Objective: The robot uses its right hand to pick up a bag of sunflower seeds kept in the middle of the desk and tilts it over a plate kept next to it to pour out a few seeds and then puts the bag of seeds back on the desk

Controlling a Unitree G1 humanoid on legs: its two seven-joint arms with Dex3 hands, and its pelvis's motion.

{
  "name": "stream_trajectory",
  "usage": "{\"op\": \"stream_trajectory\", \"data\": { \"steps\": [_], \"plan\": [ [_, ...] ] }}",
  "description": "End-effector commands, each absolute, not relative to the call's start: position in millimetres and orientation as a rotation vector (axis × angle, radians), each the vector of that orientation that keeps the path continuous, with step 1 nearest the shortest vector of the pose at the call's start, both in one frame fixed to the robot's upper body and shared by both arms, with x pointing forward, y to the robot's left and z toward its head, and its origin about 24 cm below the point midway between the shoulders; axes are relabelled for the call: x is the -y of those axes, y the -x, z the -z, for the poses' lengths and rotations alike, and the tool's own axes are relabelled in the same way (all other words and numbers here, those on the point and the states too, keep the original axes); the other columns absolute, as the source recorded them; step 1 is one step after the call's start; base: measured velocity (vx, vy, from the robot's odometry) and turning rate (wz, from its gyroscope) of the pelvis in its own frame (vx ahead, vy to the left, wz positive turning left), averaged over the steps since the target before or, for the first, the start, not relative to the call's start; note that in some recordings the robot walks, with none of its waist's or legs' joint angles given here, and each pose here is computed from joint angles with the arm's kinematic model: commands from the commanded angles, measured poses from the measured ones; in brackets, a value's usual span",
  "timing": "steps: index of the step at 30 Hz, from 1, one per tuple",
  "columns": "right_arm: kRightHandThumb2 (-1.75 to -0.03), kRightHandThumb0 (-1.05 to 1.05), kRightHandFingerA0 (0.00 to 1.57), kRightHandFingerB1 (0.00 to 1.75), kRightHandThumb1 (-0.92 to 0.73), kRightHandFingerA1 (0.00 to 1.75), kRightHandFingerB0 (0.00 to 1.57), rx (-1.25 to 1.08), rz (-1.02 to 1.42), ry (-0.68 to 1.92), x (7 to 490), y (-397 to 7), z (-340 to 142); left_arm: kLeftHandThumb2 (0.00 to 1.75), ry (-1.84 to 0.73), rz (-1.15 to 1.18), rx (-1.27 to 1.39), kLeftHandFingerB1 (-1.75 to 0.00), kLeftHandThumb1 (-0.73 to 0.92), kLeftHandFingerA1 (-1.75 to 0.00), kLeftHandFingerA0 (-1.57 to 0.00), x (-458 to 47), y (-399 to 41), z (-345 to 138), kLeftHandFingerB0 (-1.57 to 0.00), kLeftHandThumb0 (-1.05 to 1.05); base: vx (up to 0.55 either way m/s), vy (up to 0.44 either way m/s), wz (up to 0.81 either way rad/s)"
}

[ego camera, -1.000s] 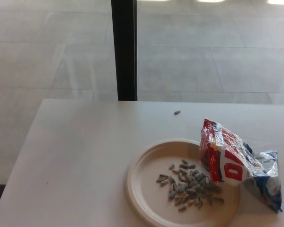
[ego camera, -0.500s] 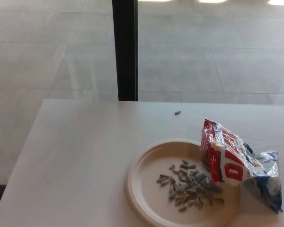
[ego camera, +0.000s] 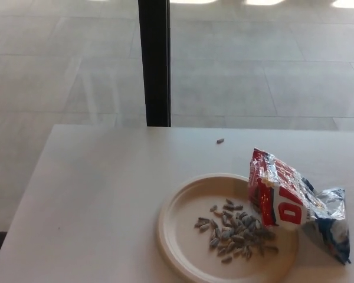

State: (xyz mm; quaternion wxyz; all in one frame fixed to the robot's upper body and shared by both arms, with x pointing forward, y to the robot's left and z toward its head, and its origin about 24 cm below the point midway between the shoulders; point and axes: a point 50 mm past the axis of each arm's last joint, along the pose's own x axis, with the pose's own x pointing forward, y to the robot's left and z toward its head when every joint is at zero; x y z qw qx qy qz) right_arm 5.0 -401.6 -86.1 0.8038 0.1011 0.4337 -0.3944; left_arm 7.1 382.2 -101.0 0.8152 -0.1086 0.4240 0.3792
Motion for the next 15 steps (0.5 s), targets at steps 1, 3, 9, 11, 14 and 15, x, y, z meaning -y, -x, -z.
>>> {"op": "stream_trajectory", "data": {
  "steps": [1,3,9,11,14,15],
  "plan": [
    [-0.91,-0.77,0.22,0.52,-0.53,0.71,0.03,-0.898,0.813,-0.091,415.1,-13.6,73.5,0.63,0.236,-0.819,-0.933,-0.4,0.76,-0.57,-0.49,-378.0,-10.5,105.1,-0.35,-0.72,0.0,0.0,0.0],
    [-0.9,-0.77,0.23,0.5,-0.52,0.69,0.03,-0.901,0.813,-0.093,413.6,-13.8,75.0,0.62,0.239,-0.824,-0.931,-0.39,0.73,-0.55,-0.46,-379.5,-13.6,104.3,-0.36,-0.73,0.0,0.0,0.0],
    [-0.91,-0.81,0.28,0.45,-0.55,0.72,0.02,-0.943,0.795,-0.097,399.0,-11.2,88.0,0.61,0.284,-0.842,-0.875,-0.38,0.71,-0.53,-0.41,-393.3,-22.5,93.8,-0.32,-0.73,0.0,0.0,0.0],
    [-0.92,-0.79,0.28,0.46,-0.53,0.72,0.02,-0.947,0.786,-0.12,388.0,-12.3,96.3,0.59,0.267,-0.842,-0.854,-0.37,0.72,-0.5,-0.37,-403.6,-29.3,85.3,-0.29,-0.74,0.0,0.0,0.0],
    [-0.91,-0.76,0.31,0.46,-0.51,0.71,0.03,-0.953,0.772,-0.117,386.4,-16.8,97.5,0.62,0.259,-0.852,-0.852,-0.41,0.74,-0.57,-0.43,-404.7,-25.9,84.5,-0.34,-0.73,0.0,0.0,0.0],
    [-0.89,-0.8,0.35,0.5,-0.53,0.73,0.04,-0.961,0.77,-0.11,386.3,-18.6,97.8,0.63,0.229,-0.839,-0.868,-0.39,0.75,-0.55,-0.42,-405.1,-24.7,84.2,-0.31,-0.72,0.0,0.0,0.0]
  ]
}}
